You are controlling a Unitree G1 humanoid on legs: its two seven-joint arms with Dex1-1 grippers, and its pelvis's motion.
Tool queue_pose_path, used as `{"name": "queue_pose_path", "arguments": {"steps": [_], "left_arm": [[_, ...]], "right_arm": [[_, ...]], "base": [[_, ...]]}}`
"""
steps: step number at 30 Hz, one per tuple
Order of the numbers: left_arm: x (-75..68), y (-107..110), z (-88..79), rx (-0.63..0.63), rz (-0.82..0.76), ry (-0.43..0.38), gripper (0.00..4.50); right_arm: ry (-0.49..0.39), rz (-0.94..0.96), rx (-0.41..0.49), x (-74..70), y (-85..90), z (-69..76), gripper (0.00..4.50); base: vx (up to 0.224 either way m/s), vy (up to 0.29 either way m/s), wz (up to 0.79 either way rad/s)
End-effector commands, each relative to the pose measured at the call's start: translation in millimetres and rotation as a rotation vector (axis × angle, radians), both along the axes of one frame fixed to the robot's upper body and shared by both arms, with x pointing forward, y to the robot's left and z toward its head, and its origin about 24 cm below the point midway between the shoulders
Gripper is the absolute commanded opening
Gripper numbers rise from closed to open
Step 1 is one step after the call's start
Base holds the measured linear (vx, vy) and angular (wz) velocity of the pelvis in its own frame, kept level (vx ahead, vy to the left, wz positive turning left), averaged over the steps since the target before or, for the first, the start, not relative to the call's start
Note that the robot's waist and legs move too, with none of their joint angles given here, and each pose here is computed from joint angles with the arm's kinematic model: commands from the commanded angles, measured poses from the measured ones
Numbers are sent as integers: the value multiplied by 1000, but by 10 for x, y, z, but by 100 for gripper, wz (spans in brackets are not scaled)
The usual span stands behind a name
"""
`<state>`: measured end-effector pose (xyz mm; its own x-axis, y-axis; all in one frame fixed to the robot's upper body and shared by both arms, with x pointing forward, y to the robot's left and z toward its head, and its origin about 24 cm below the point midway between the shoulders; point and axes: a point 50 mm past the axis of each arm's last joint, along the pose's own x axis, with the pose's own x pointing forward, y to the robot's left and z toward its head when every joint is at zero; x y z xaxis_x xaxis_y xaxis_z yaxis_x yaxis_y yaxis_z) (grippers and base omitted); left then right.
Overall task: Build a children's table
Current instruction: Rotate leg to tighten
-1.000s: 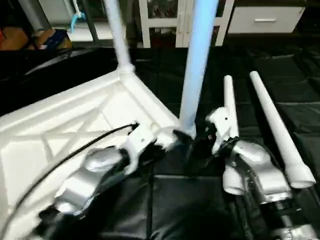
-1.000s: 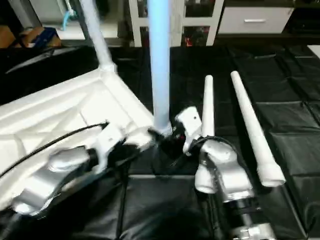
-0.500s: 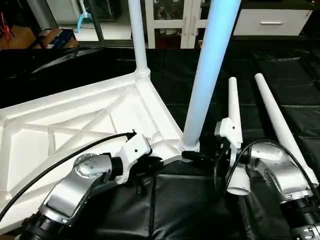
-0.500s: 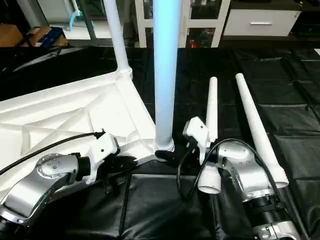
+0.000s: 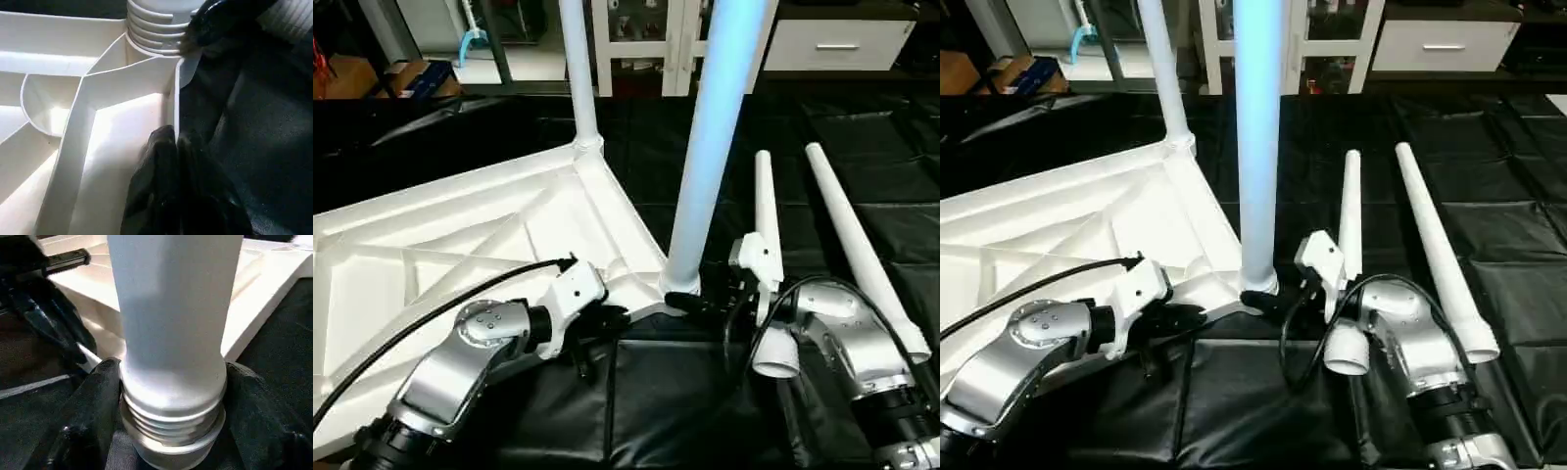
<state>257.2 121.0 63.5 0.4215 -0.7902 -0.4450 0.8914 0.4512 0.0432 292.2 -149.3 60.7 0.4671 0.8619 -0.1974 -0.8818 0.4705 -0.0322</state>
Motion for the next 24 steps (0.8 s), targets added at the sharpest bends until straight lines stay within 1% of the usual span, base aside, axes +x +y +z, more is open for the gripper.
{"name": "queue_pose_path", "arguments": {"steps": [1, 2, 3, 4, 5, 6, 7, 8, 9, 11, 13, 14, 16, 18, 19, 20, 21, 24], "left_arm": [[-42, -5, -261, 57, 74, 113, 0], [-1, -24, -267, 55, 119, 108, 0], [-1, -24, -267, 55, 119, 108, 0], [74, -95, -267, 33, 196, 98, 0], [90, -117, -266, 26, 213, 98, 0], [162, -216, -247, -2, 277, 82, 0], [207, -297, -228, -27, 313, 72, 0], [207, -297, -228, -27, 313, 72, 0], [244, -399, -201, -55, 333, 61, 0], [270, -495, -180, -72, 340, 55, 0], [288, -544, -162, -78, 335, 41, 0], [290, -549, -159, -78, 333, 40, 0], [293, -550, -158, -73, 333, 38, 0], [294, -514, -163, -66, 342, 39, 0], [293, -492, -168, -61, 345, 39, 0], [292, -472, -175, -56, 347, 39, 0], [286, -452, -181, -50, 339, 41, 0], [247, -403, -195, -42, 299, 46, 0]], "right_arm": [[15, -131, -22, 34, -9, -107, 275], [21, -182, -34, 42, -1, -154, 275], [21, -182, -34, 42, -1, -154, 275], [32, -293, -39, 63, 26, -234, 275], [35, -322, -39, 70, 34, -252, 275], [44, -424, -36, 95, 93, -306, 274], [43, -480, -38, 108, 155, -330, 274], [43, -480, -38, 108, 155, -330, 274], [52, -506, -9, 111, 273, -339, 274], [44, -505, 10, 105, 419, -331, 274], [26, -431, 29, 74, 562, -303, 274], [13, -403, 32, 63, 594, -289, 274], [-9, -402, 33, 62, 602, -267, 274], [1, -384, 102, 50, 596, -210, 274], [-1, -373, 120, 44, 590, -187, 309], [-4, -360, 133, 39, 584, -166, 330], [-17, -347, 128, 39, 573, -146, 344], [-51, -318, 107, 49, 523, -88, 363]], "base": [[0, 0, 0], [0, 0, 0], [0, 0, 0], [0, 0, 0], [0, 0, 0], [-50, 10, 2], [0, 0, 0], [0, 0, 0], [0, 0, 0], [0, 0, 0], [0, 0, 0], [0, 0, 0], [0, 0, 0], [0, 0, 0], [0, 0, 0], [0, 0, 0], [0, 0, 0], [0, 0, 0]]}}
